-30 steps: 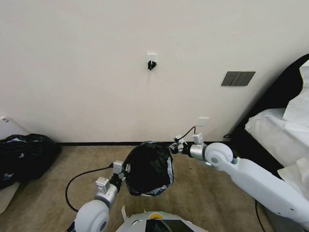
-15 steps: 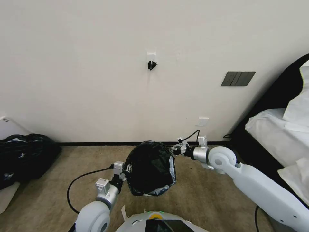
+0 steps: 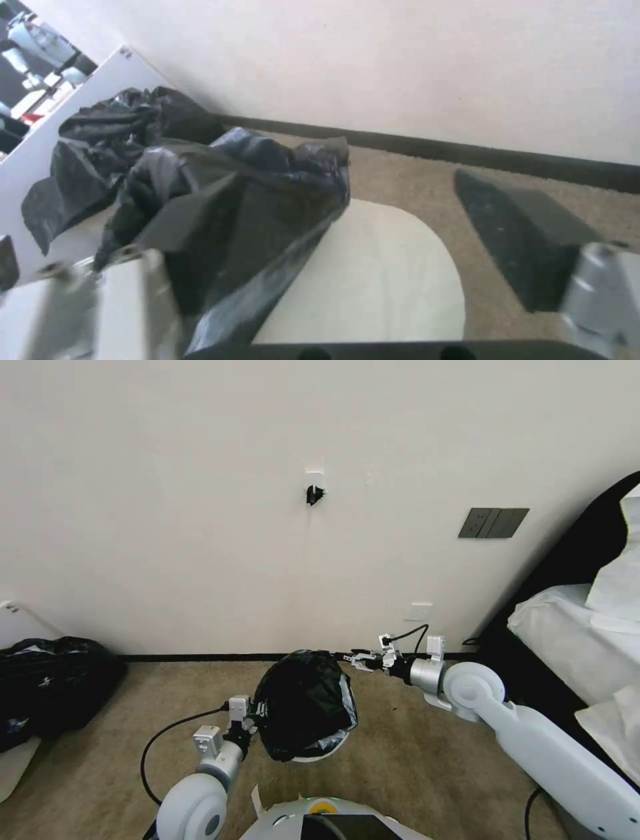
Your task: Place a trash bag onto the trash bin.
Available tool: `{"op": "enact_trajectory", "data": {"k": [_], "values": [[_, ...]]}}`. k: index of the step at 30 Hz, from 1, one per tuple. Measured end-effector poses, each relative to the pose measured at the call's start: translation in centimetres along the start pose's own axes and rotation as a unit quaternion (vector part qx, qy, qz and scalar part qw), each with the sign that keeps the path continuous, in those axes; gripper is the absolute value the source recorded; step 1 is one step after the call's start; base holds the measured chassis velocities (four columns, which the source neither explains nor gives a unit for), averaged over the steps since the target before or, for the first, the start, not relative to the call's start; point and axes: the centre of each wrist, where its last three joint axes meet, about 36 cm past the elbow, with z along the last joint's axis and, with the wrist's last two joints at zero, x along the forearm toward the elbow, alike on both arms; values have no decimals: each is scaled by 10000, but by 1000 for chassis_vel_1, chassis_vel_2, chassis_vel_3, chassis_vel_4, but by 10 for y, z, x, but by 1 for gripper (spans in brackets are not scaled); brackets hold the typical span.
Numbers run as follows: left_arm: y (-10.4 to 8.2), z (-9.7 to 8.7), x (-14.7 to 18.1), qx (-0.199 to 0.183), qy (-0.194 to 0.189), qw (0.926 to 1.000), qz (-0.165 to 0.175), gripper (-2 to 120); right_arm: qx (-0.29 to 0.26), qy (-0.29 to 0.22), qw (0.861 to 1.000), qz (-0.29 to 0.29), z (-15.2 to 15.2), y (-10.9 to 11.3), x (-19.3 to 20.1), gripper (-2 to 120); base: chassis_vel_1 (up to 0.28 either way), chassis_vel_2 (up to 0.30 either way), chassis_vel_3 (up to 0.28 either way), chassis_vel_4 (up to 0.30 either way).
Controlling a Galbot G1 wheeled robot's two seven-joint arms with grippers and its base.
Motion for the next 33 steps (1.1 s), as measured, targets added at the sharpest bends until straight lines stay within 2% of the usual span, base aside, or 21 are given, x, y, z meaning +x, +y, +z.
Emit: {"op": "enact_trajectory", "data": {"k": [3, 5, 11, 18, 21, 22, 24, 26, 29, 30, 33], "values": [[1, -2, -2, 95, 11, 9999, -68, 2, 34, -4, 10000, 18, 5, 8, 5, 92, 0, 0, 0, 0], [4, -3, -5, 191, 12, 9997, -158, 2, 81, 16, 10000, -13, 15, 24, 13, 99, 0, 0, 0, 0], [6, -5, -10, 297, 30, 9993, -243, 3, 221, 60, 9997, -88, 34, 55, 24, 100, 0, 0, 0, 0], [8, -4, -12, 293, 44, 9992, -256, 3, 251, 114, 9996, -104, 46, 63, 21, 98, 0, 0, 0, 0], [8, -4, -12, 285, 50, 9993, -254, 3, 289, 164, 9994, -81, 50, 62, 16, 88, 0, 0, 0, 0], [8, -4, -12, 285, 50, 9993, -254, 3, 289, 164, 9994, -81, 50, 62, 16, 88, 0, 0, 0, 0], [7, -5, -10, 277, 59, 9993, -236, 2, 322, 194, 9993, -26, 51, 59, 14, 76, 0, 0, 0, 0], [7, -6, -10, 273, 58, 9993, -230, 3, 324, 199, 9993, -15, 51, 59, 14, 72, 0, 0, 0, 0], [7, -6, -11, 252, 50, 9994, -233, 2, 328, 211, 9992, 13, 51, 56, 13, 55, 0, 0, 0, 0], [7, -6, -11, 252, 50, 9994, -233, 2, 328, 211, 9992, 13, 51, 56, 13, 55, 0, 0, 0, 0], [8, -7, -11, 236, 46, 9994, -234, 3, 338, 227, 9992, 19, 50, 54, 13, 43, 0, 0, 0, 0]]}}
